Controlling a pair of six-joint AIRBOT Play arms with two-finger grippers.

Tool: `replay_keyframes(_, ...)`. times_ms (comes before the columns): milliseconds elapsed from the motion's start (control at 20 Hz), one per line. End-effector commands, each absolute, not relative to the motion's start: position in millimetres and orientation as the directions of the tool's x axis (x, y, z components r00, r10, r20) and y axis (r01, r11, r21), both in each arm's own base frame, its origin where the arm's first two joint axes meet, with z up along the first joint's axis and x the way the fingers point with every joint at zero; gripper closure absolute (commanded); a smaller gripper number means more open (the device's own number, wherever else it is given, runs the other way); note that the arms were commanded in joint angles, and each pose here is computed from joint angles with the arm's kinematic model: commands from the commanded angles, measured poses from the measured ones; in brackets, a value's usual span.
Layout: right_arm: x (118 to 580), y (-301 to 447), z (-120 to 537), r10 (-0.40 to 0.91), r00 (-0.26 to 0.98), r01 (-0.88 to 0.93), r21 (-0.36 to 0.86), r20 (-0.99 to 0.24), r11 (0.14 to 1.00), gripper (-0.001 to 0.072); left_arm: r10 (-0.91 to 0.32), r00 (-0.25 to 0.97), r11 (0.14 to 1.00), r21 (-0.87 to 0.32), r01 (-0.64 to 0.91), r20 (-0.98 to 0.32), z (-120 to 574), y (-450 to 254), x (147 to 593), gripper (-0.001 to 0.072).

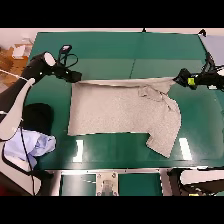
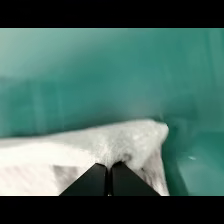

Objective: Fold the shirts.

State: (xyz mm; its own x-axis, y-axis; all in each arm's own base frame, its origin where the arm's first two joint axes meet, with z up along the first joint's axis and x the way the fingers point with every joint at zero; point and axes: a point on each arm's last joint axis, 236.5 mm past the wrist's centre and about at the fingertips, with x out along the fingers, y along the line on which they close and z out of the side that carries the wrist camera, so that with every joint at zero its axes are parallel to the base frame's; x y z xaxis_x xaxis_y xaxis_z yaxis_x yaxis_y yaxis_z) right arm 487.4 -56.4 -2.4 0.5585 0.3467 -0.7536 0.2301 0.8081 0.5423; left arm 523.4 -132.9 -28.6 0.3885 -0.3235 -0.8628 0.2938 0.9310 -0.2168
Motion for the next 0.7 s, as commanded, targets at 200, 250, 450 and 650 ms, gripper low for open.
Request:
replay_keyframes(200, 455, -59, -24, 0.348, 0.407, 0.203, 0.455, -0.845, 0.867, 0.0698, -0.331, 0.292, 0.922, -0.243, 0.300, -0.897, -39, -135, 501, 0.0687)
replay_keyframes(250, 449, -60, -27, 0.346, 0.386, 0.201, 0.444, -0.855, 0.873, 0.0699, -0.339, 0.273, 0.919, -0.256, 0.299, -0.900, -40, -136, 497, 0.0687)
replay_keyframes(450, 423, -61, -50, 0.333, 0.289, 0.210, 0.399, -0.898, 0.893, 0.0699, -0.335, 0.157, 0.916, -0.283, 0.284, -0.929, -61, -135, 467, 0.0686)
replay_keyframes(650, 413, -63, -66, 0.321, 0.260, 0.225, 0.381, -0.911, 0.897, 0.0698, -0.318, 0.087, 0.922, -0.287, 0.259, -0.944, -85, -130, 445, 0.0686)
